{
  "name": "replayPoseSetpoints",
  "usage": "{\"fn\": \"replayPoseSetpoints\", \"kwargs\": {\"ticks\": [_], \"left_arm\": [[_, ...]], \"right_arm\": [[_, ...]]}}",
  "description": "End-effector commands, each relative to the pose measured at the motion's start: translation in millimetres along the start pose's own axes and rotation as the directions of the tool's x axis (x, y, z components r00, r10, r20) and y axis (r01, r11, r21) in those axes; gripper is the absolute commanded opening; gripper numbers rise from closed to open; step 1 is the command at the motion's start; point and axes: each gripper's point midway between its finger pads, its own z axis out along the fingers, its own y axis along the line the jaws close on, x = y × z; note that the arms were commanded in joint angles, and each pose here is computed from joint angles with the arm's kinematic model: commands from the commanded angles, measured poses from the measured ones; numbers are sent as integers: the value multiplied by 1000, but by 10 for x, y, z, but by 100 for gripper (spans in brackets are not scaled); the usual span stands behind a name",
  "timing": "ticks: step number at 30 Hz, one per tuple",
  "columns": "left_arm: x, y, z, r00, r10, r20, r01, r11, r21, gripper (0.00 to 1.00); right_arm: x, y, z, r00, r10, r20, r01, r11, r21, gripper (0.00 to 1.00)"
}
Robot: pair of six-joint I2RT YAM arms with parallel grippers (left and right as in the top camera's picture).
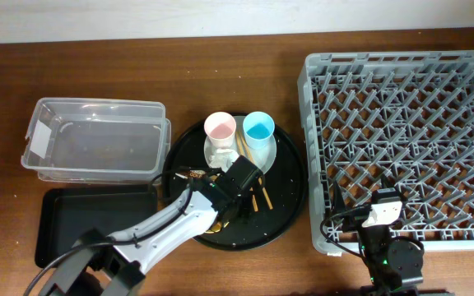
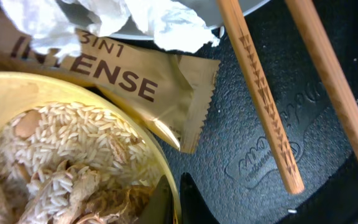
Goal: Sort waste into correct bins and load items into the dishwasher rack
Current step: 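Grasp the yellow bowl rim with the left gripper, then tip the yellow bowl over the black tray to dump food scraps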
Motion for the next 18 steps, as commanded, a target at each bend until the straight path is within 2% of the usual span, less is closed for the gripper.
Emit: {"fn": "replayPoseSetpoints", "kwargs": {"ticks": [1,6,10,15,18], "left_arm": [[-20,-50,-100,1000,9,17,-10,999,33,1],[-70,-72,-337,998,6,67,-10,998,63,1],[-137,-71,-748,989,-11,145,-6,994,112,1],[-90,336,-1385,977,-109,183,62,967,246,0],[-17,796,-1536,966,-180,186,136,965,224,0]], "right_arm": [[30,-17,0,1000,0,-6,0,1000,9,98],[30,-17,0,1000,0,-6,0,1000,9,98],[30,-17,0,1000,0,-6,0,1000,9,98],[30,-17,0,1000,0,-6,0,1000,9,98],[30,-17,0,1000,0,-6,0,1000,9,98]]}}
